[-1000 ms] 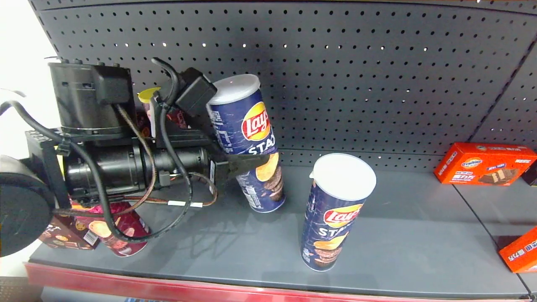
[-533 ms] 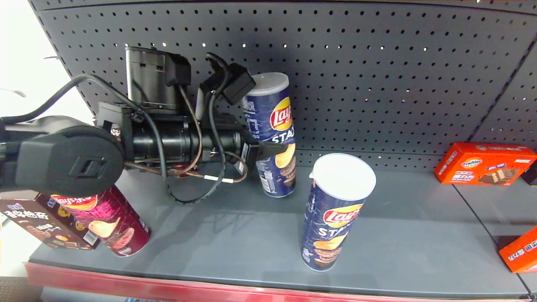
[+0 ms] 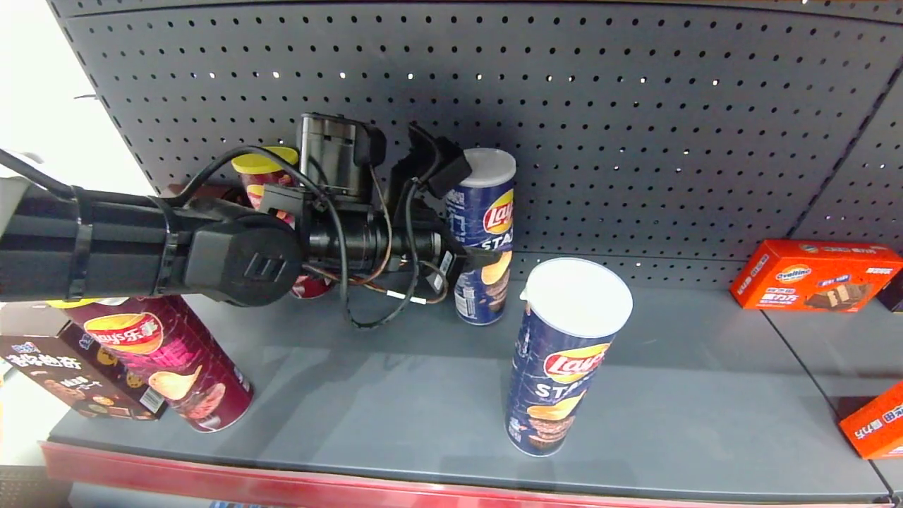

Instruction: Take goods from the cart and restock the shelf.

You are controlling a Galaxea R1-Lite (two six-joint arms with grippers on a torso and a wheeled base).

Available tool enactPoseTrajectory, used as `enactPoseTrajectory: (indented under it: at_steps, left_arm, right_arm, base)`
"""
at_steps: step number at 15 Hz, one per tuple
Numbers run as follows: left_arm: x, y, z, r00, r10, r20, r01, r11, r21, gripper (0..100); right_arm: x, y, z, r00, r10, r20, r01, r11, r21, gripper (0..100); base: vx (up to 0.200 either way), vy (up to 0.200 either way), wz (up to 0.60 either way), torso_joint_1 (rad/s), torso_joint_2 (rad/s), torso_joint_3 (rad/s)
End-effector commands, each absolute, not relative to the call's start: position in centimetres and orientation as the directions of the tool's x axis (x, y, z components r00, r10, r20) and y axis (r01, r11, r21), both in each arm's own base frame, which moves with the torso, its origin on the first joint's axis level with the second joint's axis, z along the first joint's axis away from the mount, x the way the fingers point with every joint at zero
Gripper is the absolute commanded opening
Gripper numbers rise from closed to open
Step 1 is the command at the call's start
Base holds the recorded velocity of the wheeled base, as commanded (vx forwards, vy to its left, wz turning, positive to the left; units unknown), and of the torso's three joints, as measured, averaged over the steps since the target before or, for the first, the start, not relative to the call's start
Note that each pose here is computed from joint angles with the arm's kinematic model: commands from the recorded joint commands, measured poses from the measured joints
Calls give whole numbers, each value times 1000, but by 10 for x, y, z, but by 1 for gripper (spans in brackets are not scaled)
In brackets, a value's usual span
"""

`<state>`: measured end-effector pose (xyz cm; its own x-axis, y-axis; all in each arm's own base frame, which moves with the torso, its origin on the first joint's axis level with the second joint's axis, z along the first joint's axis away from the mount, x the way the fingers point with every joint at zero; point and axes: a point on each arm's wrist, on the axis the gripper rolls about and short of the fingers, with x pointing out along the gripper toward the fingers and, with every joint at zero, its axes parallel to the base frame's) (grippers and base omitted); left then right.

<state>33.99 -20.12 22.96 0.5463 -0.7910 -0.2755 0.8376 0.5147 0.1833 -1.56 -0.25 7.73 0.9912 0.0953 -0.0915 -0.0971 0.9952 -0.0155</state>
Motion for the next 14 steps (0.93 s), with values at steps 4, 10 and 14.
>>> enactPoseTrajectory:
  at_steps: [4, 10, 14]
  left_arm:
    - [357, -213, 220, 542, -794, -276, 840, 503, 204, 0]
    - [365, -221, 214, 536, -797, -279, 843, 493, 215, 0]
    - [368, -226, 211, 529, -802, -279, 848, 485, 215, 0]
  right_arm:
    - [-15, -2, 77, 991, 96, -95, -98, 995, -16, 100]
    - [-15, -2, 77, 991, 96, -95, -98, 995, -16, 100]
    - [-15, -2, 77, 991, 96, -95, -98, 995, -16, 100]
  base:
    - [0, 0, 0, 0, 0, 0]
    - [0, 0, 0, 0, 0, 0]
    - [0, 0, 0, 0, 0, 0]
